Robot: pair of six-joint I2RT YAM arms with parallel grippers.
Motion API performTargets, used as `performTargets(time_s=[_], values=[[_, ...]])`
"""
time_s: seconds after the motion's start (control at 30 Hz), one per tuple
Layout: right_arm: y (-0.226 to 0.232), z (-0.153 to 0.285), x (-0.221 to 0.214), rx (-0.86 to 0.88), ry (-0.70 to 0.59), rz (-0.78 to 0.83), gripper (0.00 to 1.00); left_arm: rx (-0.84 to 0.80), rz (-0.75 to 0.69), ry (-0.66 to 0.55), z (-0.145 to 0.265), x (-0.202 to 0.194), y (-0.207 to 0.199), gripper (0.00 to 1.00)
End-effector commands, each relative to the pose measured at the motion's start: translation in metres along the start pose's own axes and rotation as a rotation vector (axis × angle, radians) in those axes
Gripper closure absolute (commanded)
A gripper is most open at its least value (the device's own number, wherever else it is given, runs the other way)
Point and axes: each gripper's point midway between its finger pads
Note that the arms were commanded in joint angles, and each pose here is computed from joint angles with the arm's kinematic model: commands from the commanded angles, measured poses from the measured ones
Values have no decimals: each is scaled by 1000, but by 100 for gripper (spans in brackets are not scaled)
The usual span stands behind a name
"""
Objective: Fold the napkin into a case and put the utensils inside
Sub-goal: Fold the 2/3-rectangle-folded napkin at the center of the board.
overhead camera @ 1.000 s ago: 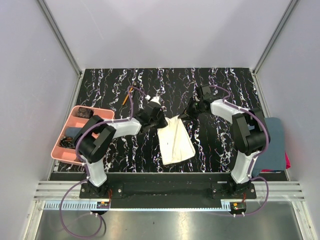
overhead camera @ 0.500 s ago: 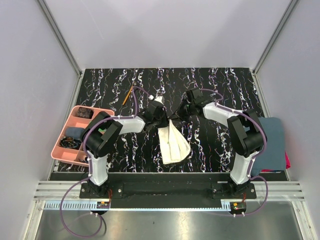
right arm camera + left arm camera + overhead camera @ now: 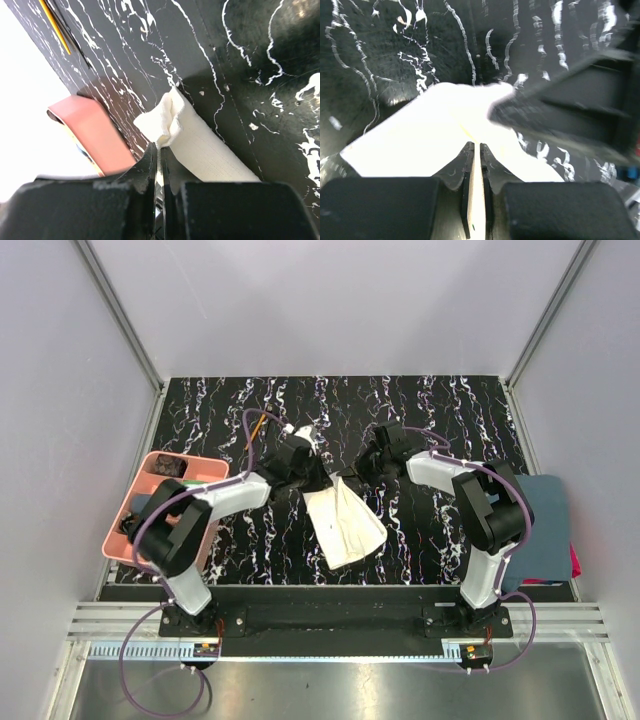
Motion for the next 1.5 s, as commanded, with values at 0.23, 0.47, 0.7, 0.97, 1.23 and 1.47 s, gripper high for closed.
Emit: performTargets(time_s=[0.23, 0.47, 0.7, 0.97, 1.23, 1.47], values=[[7, 6, 4, 17, -39, 20, 100, 132, 14, 15, 24, -18, 51, 93], [16, 1, -10, 5, -31, 56, 100, 72, 55, 28, -13, -26, 50, 95], [30, -9, -32, -4, -83, 40, 100, 49, 69, 40, -21, -33, 49, 96], [13, -26, -31, -24, -163, -31, 98, 12, 37, 30, -15, -30, 42, 96], [4, -39, -24, 21, -194, -57, 95, -32, 6, -41, 19, -12, 35, 82], [5, -46, -33, 36, -158, -97, 92, -144, -34, -21, 30, -5, 15, 41]])
Point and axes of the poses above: each gripper's point midway between its finger pads, its own z axis back along the fingers, its own y axis along the line the jaws close on, x = y × z, and after that the axes turned 9 degrees about -z, right-handed
